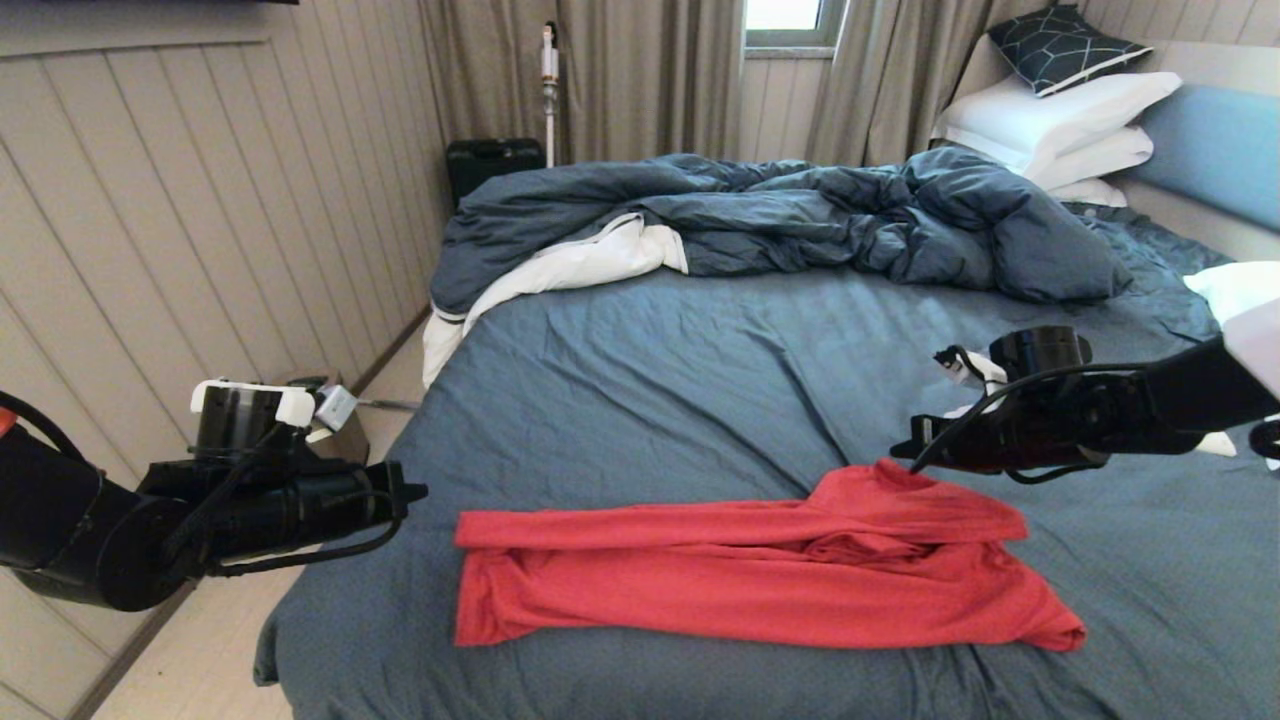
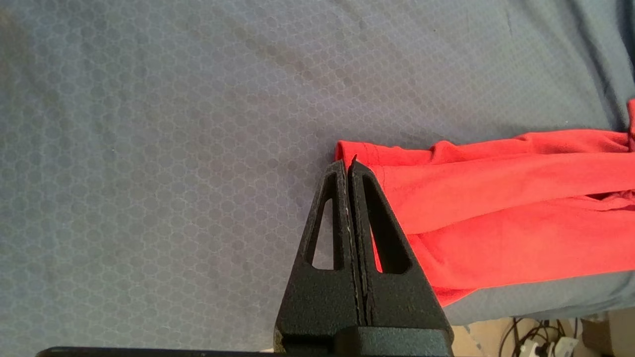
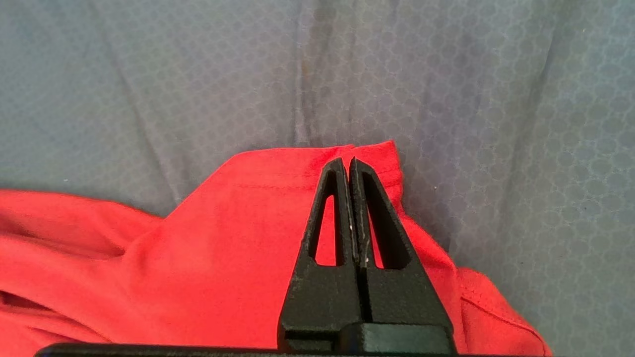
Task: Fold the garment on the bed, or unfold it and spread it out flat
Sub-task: Fold the red T-shirt
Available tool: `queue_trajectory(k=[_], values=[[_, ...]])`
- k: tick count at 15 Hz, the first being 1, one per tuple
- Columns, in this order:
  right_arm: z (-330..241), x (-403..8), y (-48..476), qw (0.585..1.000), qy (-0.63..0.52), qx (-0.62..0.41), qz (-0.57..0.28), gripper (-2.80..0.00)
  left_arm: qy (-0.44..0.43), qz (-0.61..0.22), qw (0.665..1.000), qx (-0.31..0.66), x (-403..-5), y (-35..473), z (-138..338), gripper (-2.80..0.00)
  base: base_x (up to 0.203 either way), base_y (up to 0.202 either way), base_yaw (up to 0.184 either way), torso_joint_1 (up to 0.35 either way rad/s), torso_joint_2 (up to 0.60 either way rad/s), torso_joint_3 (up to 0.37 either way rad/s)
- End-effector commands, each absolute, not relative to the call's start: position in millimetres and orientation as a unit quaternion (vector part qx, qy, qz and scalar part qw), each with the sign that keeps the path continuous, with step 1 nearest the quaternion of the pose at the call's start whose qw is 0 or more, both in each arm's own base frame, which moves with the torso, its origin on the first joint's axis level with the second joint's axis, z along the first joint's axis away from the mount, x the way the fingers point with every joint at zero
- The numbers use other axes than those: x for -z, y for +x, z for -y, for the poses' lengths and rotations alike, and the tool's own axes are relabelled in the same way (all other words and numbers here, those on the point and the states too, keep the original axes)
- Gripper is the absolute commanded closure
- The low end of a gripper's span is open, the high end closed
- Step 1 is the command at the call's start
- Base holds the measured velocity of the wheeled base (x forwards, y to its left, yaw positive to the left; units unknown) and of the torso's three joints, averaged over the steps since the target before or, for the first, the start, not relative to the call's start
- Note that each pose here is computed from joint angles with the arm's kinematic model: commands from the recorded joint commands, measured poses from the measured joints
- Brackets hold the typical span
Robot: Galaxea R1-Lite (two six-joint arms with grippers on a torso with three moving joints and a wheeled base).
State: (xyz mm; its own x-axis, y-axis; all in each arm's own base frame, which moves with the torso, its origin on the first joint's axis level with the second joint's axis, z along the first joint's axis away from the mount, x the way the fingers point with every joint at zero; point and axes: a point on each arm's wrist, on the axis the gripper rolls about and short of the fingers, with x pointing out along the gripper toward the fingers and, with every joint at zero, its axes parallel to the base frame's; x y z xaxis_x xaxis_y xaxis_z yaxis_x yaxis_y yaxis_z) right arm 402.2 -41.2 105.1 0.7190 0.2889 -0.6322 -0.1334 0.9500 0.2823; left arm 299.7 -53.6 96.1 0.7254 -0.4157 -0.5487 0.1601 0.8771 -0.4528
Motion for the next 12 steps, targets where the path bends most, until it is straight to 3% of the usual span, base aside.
queue_trajectory(k=[1,5,6,12], values=[[40,-111,399,0.922,0.107,-0.116,-0.353,0.00,-0.192,-0.335,0.909,0.159,-96,300,54,0.00,0.000,0.000,0.000,0.000,0.00,0.000],[40,-105,401,0.921,0.105,-0.109,-0.359,0.00,-0.194,-0.335,0.908,0.158,-96,300,54,0.00,0.000,0.000,0.000,0.000,0.00,0.000],[40,-102,402,0.920,0.103,-0.107,-0.362,-2.80,-0.193,-0.335,0.909,0.158,-96,300,54,0.00,0.000,0.000,0.000,0.000,0.00,0.000],[40,-90,409,0.916,0.103,-0.107,-0.372,-2.80,-0.193,-0.339,0.907,0.158,-93,301,54,0.00,0.000,0.000,0.000,0.000,0.00,0.000]])
